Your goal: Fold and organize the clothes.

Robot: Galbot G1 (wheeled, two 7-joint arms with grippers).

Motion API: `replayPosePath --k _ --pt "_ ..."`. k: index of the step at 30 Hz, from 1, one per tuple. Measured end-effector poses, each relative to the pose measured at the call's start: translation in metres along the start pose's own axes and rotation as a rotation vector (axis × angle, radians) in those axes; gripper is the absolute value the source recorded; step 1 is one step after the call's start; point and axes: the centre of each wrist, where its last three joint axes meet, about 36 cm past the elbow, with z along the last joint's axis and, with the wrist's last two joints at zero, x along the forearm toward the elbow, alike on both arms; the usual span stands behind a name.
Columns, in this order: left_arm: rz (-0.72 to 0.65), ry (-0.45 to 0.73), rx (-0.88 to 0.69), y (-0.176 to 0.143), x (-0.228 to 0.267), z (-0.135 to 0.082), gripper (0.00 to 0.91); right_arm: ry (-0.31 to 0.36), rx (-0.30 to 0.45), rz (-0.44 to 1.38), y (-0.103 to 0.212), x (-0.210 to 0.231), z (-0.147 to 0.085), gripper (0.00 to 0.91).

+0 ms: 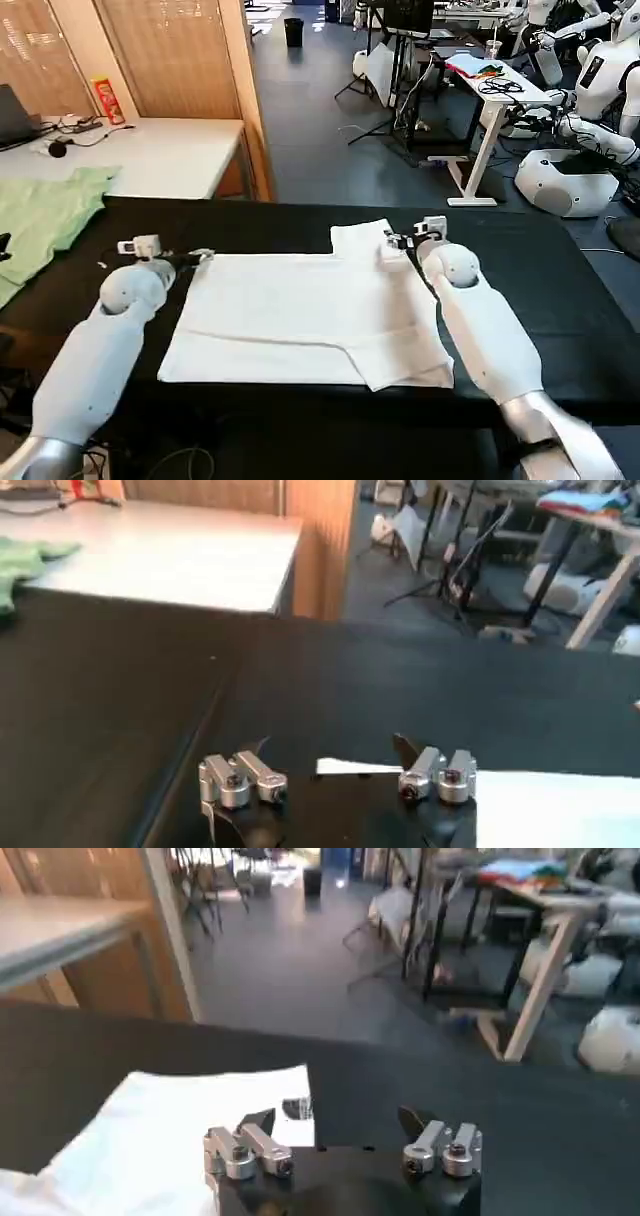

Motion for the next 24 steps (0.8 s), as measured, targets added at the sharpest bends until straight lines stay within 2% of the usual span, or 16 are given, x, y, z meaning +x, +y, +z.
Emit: replayPosePath --k 5,6,7,8,9,10,11,12,13,14,18,24 --pt "0.015 0.022 -0.005 0.0 -0.007 0.004 0.878 0.027 -0.012 0.003 0.0 -0.008 0.005 0.878" --pt "0.015 0.022 -0.001 -0.001 -0.008 0.003 0.839 0.033 -0.016 -0.001 0.0 -0.01 0.006 0.878" --pt "0.016 0.023 0.002 -0.001 -0.01 0.003 0.819 0.039 -0.021 -0.002 -0.001 -0.01 0.006 0.819" --pt "0.019 0.023 0.005 0.0 -0.011 0.003 0.751 0.042 -0.024 -0.004 -0.001 -0.011 0.007 0.712" --pt "0.021 0.024 0.006 0.0 -0.012 0.004 0.712 0.045 -0.027 -0.006 -0.001 -0.011 0.007 0.663" --pt "0.021 0.024 0.004 0.0 -0.012 0.005 0.624 0.047 -0.029 -0.008 0.0 -0.011 0.007 0.478" --pt "0.023 0.025 0.003 0.0 -0.013 0.005 0.497 0.049 -0.032 -0.011 0.0 -0.012 0.008 0.283" --pt "0.025 0.025 0.003 0.0 -0.014 0.006 0.497 0.05 -0.032 -0.011 0.001 -0.013 0.008 0.176" --pt "0.024 0.026 0.003 0.0 -0.014 0.007 0.38 0.051 -0.031 -0.011 0.0 -0.013 0.009 0.127" --pt "0.023 0.027 0.003 0.001 -0.015 0.007 0.224 0.052 -0.027 -0.009 0.0 -0.014 0.011 0.078" --pt "0.021 0.029 -0.005 -0.001 -0.015 0.01 0.176 0.051 -0.021 -0.009 0.001 -0.016 0.014 0.059" --pt "0.029 0.027 -0.013 -0.003 -0.015 0.011 0.176 0.023 -0.02 -0.012 0.002 -0.015 0.016 0.039"
